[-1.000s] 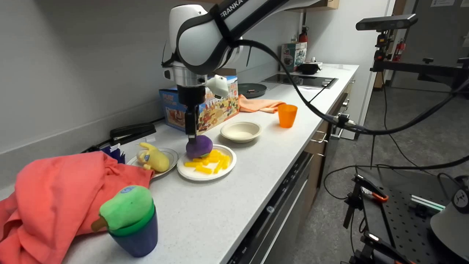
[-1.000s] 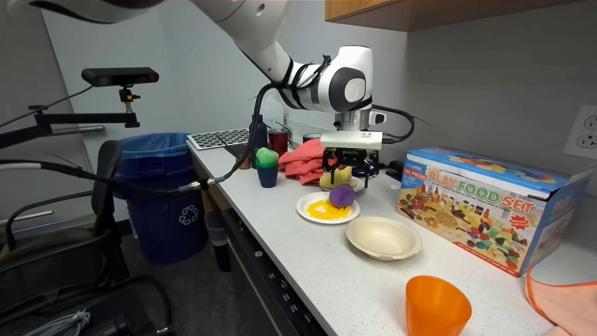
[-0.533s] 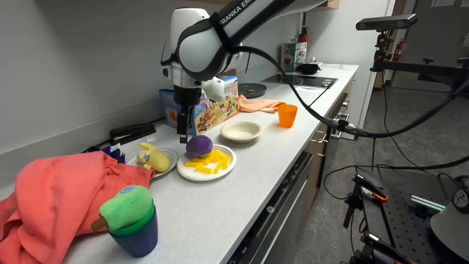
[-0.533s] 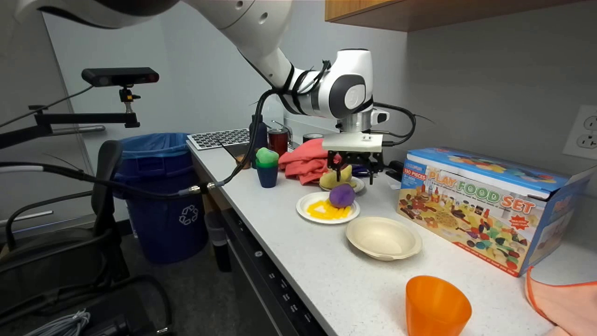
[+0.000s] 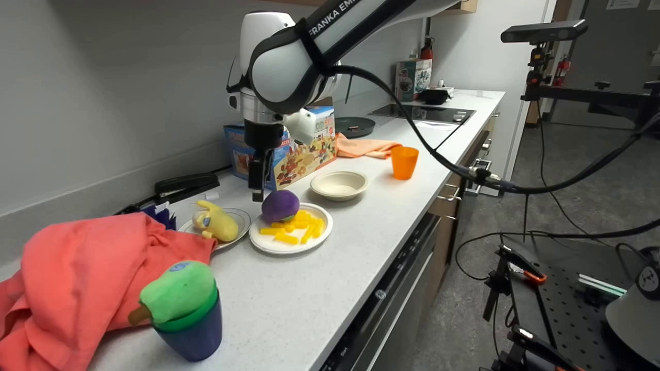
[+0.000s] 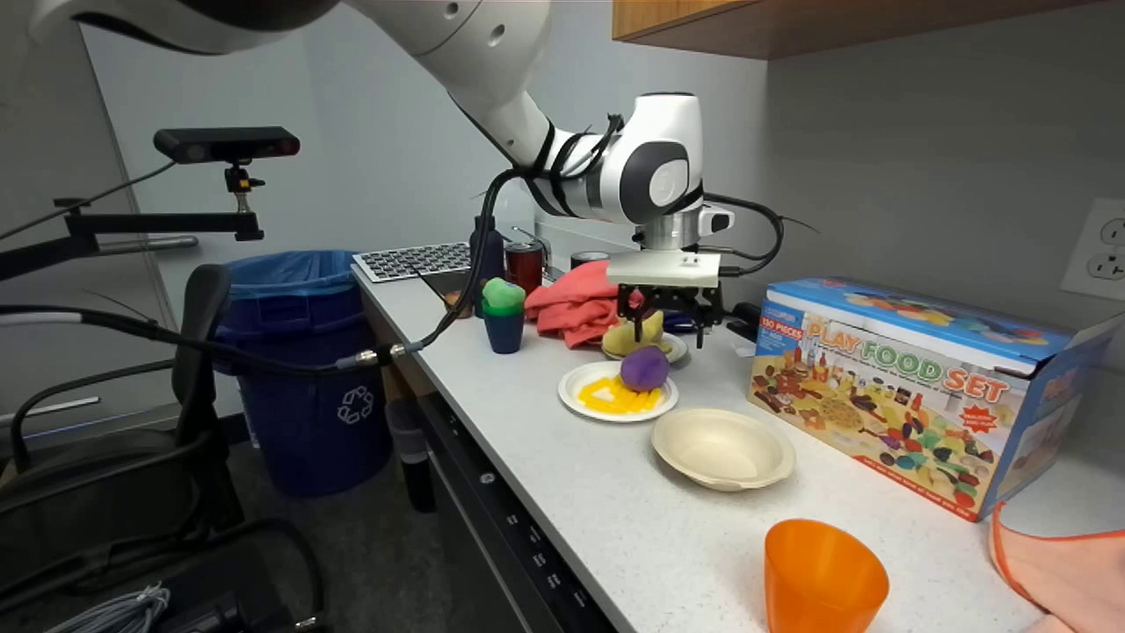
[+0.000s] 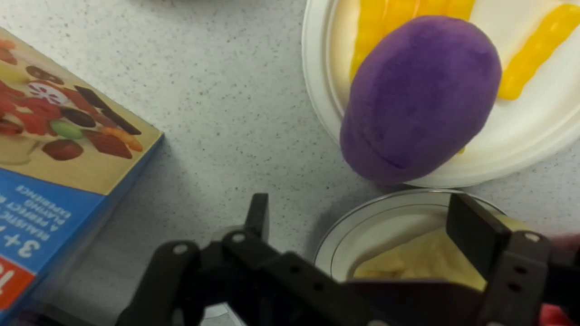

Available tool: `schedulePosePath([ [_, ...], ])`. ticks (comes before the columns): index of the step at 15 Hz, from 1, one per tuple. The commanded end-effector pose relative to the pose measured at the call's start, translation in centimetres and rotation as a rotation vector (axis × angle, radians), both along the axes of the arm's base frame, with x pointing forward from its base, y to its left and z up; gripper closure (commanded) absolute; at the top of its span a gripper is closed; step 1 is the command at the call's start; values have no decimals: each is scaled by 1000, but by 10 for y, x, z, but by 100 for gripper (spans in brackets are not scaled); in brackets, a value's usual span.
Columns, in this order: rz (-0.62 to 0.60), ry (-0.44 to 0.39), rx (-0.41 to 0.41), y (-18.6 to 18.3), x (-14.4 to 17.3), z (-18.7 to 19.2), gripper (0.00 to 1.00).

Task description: Put the purple plush toy on the plate to the left

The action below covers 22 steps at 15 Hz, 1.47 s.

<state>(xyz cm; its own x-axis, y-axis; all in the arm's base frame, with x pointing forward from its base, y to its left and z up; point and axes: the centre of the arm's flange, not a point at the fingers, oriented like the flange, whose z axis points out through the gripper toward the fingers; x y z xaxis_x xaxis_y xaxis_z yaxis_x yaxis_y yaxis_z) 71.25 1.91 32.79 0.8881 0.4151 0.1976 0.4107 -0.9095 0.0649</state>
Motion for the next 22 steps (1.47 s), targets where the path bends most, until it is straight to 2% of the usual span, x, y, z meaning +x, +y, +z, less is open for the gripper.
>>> schedulePosePath([
  [1, 0, 0, 0, 0, 0, 0, 0],
  [4, 0, 0, 0, 0, 0, 0, 0],
  [8, 43, 28, -5, 2, -33, 1, 0],
  [16, 183, 49, -33, -3, -125, 53, 0],
  [22, 251, 55, -20, -26, -188, 84, 0],
])
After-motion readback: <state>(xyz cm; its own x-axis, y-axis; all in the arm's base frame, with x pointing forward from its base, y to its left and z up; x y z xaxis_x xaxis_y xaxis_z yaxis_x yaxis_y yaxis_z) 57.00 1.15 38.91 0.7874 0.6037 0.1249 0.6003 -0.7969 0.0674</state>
